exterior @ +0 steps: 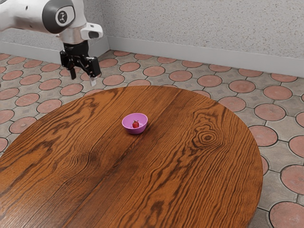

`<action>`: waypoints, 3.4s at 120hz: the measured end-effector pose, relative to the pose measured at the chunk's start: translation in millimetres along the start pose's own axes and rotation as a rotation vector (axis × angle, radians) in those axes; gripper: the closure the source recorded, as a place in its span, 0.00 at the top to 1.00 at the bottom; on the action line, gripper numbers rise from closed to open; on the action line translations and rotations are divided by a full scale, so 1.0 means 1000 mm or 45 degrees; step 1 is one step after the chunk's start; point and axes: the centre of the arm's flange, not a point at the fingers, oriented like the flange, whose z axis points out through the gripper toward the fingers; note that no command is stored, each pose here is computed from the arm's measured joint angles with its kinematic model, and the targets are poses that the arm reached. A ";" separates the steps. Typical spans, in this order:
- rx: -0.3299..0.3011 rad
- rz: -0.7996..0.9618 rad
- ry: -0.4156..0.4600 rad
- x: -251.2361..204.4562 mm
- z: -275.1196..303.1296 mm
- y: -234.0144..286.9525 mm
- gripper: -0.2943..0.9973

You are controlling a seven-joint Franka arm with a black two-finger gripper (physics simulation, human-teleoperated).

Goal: Take strawberry from the bowl

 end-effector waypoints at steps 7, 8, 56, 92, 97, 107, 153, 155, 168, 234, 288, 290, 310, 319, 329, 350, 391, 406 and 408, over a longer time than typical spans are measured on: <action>0.000 -0.007 0.000 0.000 0.000 0.000 0.77; 0.000 -0.008 0.000 0.000 0.000 0.000 0.77; 0.004 0.309 0.063 0.029 0.031 -0.019 0.77; 0.109 1.147 0.070 0.098 0.106 0.015 0.77; 0.124 1.249 0.063 0.105 0.119 0.009 0.77; 0.142 1.408 0.056 0.111 0.135 -0.001 0.77; 0.060 1.913 0.203 0.156 0.204 0.013 0.77; 0.057 1.927 0.205 0.157 0.208 0.013 0.77; 0.043 2.012 0.220 0.163 0.232 0.017 0.77; 0.048 2.274 0.246 0.182 0.286 0.023 0.45; 0.047 2.373 0.268 0.191 0.308 0.032 0.43; 0.047 2.375 0.269 0.191 0.309 0.033 0.43; 0.041 2.398 0.269 0.192 0.317 0.036 0.43; 0.039 2.407 0.268 0.192 0.320 0.037 0.43; 0.035 2.414 0.268 0.192 0.324 0.037 0.43; 0.042 2.424 0.265 0.192 0.323 0.036 0.35; 0.148 2.511 0.272 0.184 0.220 0.078 0.20; 0.147 2.618 0.280 0.177 0.197 0.150 0.18; 0.142 2.632 0.280 0.176 0.197 0.160 0.18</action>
